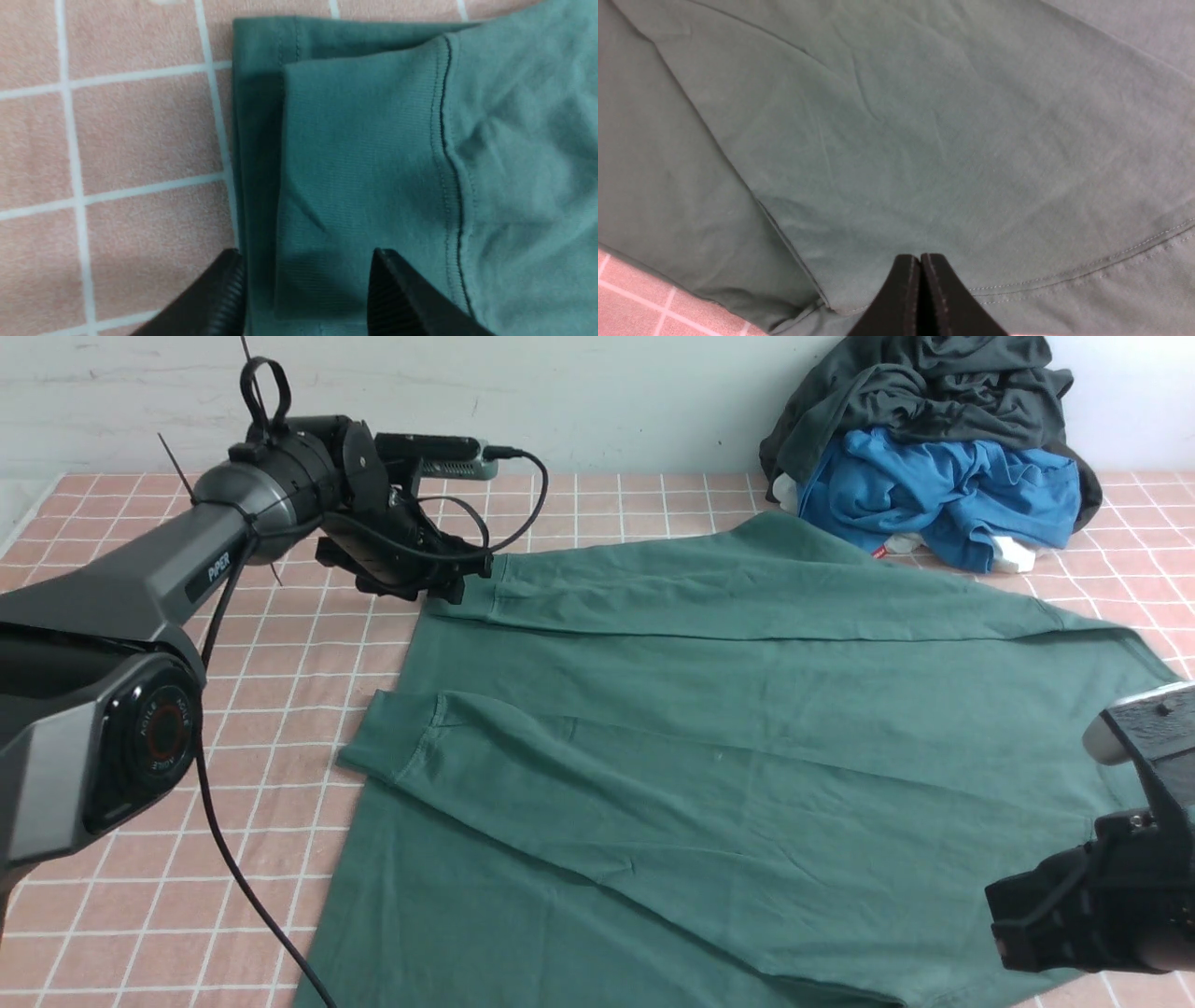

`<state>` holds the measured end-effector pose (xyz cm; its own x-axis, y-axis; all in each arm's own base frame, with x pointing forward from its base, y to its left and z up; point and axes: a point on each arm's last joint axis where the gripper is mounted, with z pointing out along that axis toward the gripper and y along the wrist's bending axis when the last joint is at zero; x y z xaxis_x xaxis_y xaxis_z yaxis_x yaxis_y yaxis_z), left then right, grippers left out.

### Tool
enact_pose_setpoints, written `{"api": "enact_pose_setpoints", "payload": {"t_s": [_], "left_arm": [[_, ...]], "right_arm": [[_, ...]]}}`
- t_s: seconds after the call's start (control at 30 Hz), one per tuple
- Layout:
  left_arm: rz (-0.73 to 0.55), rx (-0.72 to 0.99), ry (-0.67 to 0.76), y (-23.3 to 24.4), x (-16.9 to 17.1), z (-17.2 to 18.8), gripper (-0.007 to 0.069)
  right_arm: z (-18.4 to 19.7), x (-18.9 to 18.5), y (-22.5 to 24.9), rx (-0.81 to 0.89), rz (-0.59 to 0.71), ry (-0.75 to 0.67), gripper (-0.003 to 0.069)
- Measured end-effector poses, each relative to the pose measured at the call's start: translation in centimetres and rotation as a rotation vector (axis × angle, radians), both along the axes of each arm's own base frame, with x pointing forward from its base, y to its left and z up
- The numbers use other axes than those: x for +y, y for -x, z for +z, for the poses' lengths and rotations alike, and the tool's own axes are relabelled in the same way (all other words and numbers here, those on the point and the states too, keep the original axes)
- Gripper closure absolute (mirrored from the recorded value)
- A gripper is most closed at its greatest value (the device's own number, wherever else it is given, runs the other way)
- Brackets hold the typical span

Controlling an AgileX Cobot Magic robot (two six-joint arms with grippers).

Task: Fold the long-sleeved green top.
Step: Use the left arm to clamp the cuff farthest from it

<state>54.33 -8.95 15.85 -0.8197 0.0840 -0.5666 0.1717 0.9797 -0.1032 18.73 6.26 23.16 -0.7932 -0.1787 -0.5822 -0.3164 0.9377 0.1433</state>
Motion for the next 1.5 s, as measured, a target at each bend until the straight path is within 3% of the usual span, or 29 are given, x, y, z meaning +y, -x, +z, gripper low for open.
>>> {"api": "enact_pose_setpoints", "payload": {"t_s": [0.4, 0.5, 0.7, 0.8, 0.9, 1.07, 1.27, 1.4, 1.5], "left_arm": [[-0.003, 0.001, 0.043, -0.1, -0.3, -0.2, 0.0601], [-0.012, 0.022, 0.042, 0.4, -0.3, 1.2, 0.0609], [-0.085, -0.007, 0.016, 2.5, -0.3, 8.0, 0.0609], [-0.128, -0.043, -0.011, 2.3, -0.3, 8.4, 0.0609], [-0.138, -0.049, -0.027, 1.4, -0.4, 5.9, 0.0609], [-0.126, 0.035, -0.038, 0.4, -0.4, -0.3, 0.0588], [-0.092, -0.015, -0.028, -0.2, 0.4, 0.0, 0.0455], [-0.082, -0.079, -0.023, -0.9, 0.6, 1.1, 0.0317], [-0.080, -0.085, -0.022, -0.9, 0.6, 1.1, 0.0287]], "right_arm": [[0.0, 0.0, 0.0, 0.001, -0.001, -0.002, 0.0669], [0.0, 0.0, 0.0, 0.001, -0.001, -0.002, 0.0669], [0.0, 0.0, 0.0, 0.001, -0.001, -0.002, 0.0669], [0.0, 0.0, 0.0, 0.000, 0.000, -0.002, 0.0669], [0.0, 0.0, 0.0, 0.000, -0.001, -0.002, 0.0669], [0.0, 0.0, 0.0, 0.000, 0.000, -0.002, 0.0669], [0.0, 0.0, 0.0, -0.010, 0.016, 0.009, 0.0669], [0.1, 0.0, -0.1, -0.022, 0.020, 0.013, 0.0669], [-0.1, 0.0, -0.3, -0.018, 0.026, 0.020, 0.0669]]}}
